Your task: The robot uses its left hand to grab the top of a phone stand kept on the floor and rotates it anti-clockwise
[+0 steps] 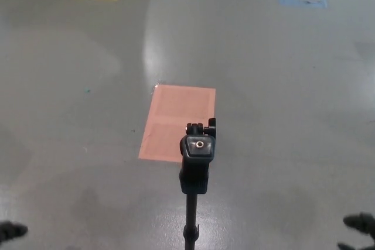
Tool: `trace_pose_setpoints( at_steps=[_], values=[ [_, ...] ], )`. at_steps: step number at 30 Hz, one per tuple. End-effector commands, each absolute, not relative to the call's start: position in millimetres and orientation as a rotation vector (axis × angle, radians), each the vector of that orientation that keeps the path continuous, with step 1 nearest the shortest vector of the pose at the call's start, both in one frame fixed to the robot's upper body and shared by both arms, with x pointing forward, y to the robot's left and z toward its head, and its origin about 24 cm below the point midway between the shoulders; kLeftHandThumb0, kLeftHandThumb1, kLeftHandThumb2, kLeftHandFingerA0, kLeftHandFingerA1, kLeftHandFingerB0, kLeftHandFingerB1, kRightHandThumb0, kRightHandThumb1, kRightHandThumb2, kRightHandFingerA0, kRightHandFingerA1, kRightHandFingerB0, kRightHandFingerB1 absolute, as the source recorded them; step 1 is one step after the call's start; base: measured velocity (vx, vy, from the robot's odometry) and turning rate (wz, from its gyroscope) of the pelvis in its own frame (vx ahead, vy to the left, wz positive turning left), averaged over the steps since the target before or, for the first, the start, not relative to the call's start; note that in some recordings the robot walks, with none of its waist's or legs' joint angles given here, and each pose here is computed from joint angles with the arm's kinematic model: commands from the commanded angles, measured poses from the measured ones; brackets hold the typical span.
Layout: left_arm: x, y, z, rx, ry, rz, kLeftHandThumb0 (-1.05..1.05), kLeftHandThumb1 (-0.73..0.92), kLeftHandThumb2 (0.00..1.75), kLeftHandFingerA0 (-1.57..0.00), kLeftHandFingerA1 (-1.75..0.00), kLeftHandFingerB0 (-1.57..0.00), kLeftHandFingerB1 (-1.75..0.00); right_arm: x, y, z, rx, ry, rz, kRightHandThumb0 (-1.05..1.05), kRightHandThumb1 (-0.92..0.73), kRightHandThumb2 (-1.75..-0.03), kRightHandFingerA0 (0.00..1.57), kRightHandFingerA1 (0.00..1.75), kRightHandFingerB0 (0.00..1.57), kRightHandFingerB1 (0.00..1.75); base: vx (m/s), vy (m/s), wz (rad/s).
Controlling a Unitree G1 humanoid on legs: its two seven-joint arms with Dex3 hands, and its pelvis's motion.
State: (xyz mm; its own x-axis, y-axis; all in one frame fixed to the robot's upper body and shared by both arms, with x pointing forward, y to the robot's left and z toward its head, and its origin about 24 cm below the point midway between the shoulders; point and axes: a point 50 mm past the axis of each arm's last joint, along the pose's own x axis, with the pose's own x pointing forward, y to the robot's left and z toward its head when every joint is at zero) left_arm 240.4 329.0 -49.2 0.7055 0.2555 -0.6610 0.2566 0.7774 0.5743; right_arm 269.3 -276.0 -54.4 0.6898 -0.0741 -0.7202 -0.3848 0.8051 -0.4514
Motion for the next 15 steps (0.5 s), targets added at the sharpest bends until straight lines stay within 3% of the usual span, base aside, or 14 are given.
trace_pose_setpoints(
  at_steps=[1,2,3,7,8,11,12,15],
  values=[
    [247,341,-36,0.727,0.776,-0.025,-0.34,0.65,0.59,-0.53,-0.40,-0.24,-0.30,273,-289,-46,-0.654,0.872,0.273,-0.45,-0.68,-0.80,0.28,0.46,0.06,0.27,0.00,0.000,0.00],
    [247,341,-35,0.722,0.768,-0.019,-0.34,0.65,0.59,-0.53,-0.40,-0.24,-0.30,273,-289,-46,-0.656,0.872,0.276,-0.45,-0.68,-0.80,0.28,0.46,0.06,0.27,0.00,0.000,0.00],
    [248,339,-36,0.718,0.753,-0.012,-0.34,0.65,0.59,-0.55,-0.40,-0.25,-0.30,273,-290,-45,-0.660,0.871,0.281,-0.38,-0.79,-0.67,0.31,0.40,0.09,0.21,0.00,0.000,0.00],
    [252,333,-32,0.689,0.647,0.022,-0.32,0.63,0.59,-0.47,-0.39,-0.24,-0.30,275,-289,-44,-0.676,0.872,0.297,-0.38,-0.79,-0.67,0.31,0.39,0.09,0.20,0.00,0.000,0.00],
    [257,328,-29,0.706,0.583,0.016,-0.42,0.55,0.71,-0.30,-0.41,-0.19,-0.36,274,-290,-44,-0.659,0.877,0.286,-0.37,-0.79,-0.67,0.32,0.39,0.09,0.21,0.00,0.000,0.00],
    [263,319,-22,0.688,0.487,0.013,-0.32,0.64,0.60,-0.35,-0.34,-0.20,-0.29,274,-291,-44,-0.652,0.880,0.276,-0.44,-0.67,-0.79,0.29,0.46,0.07,0.27,0.00,0.000,0.00],
    [268,314,-16,0.670,0.415,0.009,-0.37,0.55,0.66,-0.28,-0.39,-0.19,-0.34,275,-292,-43,-0.653,0.880,0.271,-0.45,-0.67,-0.80,0.31,0.47,0.07,0.26,0.00,0.000,0.00],
    [276,301,-2,0.656,0.280,-0.020,-0.40,0.53,0.66,-0.22,-0.38,-0.17,-0.33,276,-292,-42,-0.652,0.878,0.265,-0.37,-0.78,-0.67,0.35,0.40,0.08,0.19,0.00,0.000,0.00]
  ],
)
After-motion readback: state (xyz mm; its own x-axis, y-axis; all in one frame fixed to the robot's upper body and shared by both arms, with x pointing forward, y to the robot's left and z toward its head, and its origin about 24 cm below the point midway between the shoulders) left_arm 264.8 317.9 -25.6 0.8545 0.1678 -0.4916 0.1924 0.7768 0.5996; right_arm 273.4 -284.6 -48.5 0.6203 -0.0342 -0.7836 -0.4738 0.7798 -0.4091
